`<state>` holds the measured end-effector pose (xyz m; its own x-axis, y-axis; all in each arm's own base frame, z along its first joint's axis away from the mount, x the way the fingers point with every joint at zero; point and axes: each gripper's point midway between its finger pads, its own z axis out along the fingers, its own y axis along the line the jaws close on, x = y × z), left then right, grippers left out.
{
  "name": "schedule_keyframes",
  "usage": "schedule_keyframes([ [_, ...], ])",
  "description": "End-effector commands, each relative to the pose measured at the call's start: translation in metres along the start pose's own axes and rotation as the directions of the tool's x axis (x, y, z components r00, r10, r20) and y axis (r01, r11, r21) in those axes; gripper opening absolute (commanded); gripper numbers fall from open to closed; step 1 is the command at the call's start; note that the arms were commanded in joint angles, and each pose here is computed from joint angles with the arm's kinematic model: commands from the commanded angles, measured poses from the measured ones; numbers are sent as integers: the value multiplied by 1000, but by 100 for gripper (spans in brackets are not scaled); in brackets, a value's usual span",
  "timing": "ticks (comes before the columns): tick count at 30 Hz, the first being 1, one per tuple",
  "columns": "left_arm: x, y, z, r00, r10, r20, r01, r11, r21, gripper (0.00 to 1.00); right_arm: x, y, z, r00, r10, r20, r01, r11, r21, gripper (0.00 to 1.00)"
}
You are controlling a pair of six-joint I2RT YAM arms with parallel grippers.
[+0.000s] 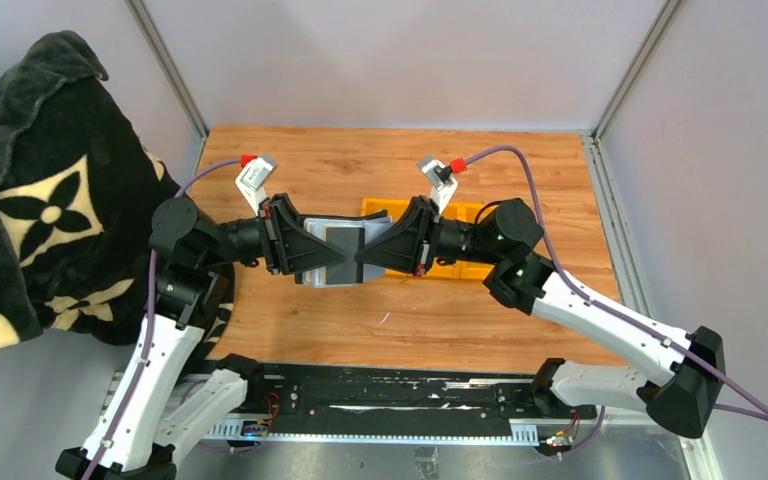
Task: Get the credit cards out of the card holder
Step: Remove the credit card from the card holder.
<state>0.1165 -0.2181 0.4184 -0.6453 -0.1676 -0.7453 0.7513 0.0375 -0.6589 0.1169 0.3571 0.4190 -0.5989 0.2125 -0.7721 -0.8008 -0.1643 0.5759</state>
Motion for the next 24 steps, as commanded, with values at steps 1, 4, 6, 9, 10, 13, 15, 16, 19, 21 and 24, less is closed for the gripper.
schedule_keyframes([
  [1,0,-33,-5,998,65,-18,-63,994,86,21,-3,2,-10,999,-26,39,25,1000,11,0],
  [4,0,-34,-5,998,67,-16,-66,994,87,17,-3,2,-15,999,-26,48,25,1000,18,0],
  [6,0,-36,-6,997,69,-17,-67,994,89,17,-2,2,-18,998,-28,50,27,999,21,0],
  [9,-1,-36,-6,997,71,-14,-69,994,88,17,-2,3,-22,998,-31,59,29,999,28,0],
  [10,-2,-36,-6,997,71,-13,-70,994,86,17,-2,3,-22,998,-31,61,29,999,30,0],
  [13,-3,-34,-5,997,75,-5,-75,995,72,18,-3,8,-21,998,-26,58,26,1000,7,4],
  [15,-5,-30,-5,997,77,1,-77,995,60,16,-5,15,-19,998,-22,53,24,999,-29,7],
  [16,-6,-29,-4,997,81,10,-81,995,53,14,-4,16,-18,999,-21,48,23,999,-41,9],
  [19,-8,-17,-3,996,88,27,-88,996,-2,0,-9,26,-14,998,-25,53,30,996,-85,24],
  [21,-8,-12,-3,995,95,33,-94,995,-22,0,-10,28,-10,998,-28,48,33,994,-100,31],
  [24,-11,-7,-3,993,109,40,-107,993,-48,0,-9,31,-6,999,-27,37,32,992,-119,34],
])
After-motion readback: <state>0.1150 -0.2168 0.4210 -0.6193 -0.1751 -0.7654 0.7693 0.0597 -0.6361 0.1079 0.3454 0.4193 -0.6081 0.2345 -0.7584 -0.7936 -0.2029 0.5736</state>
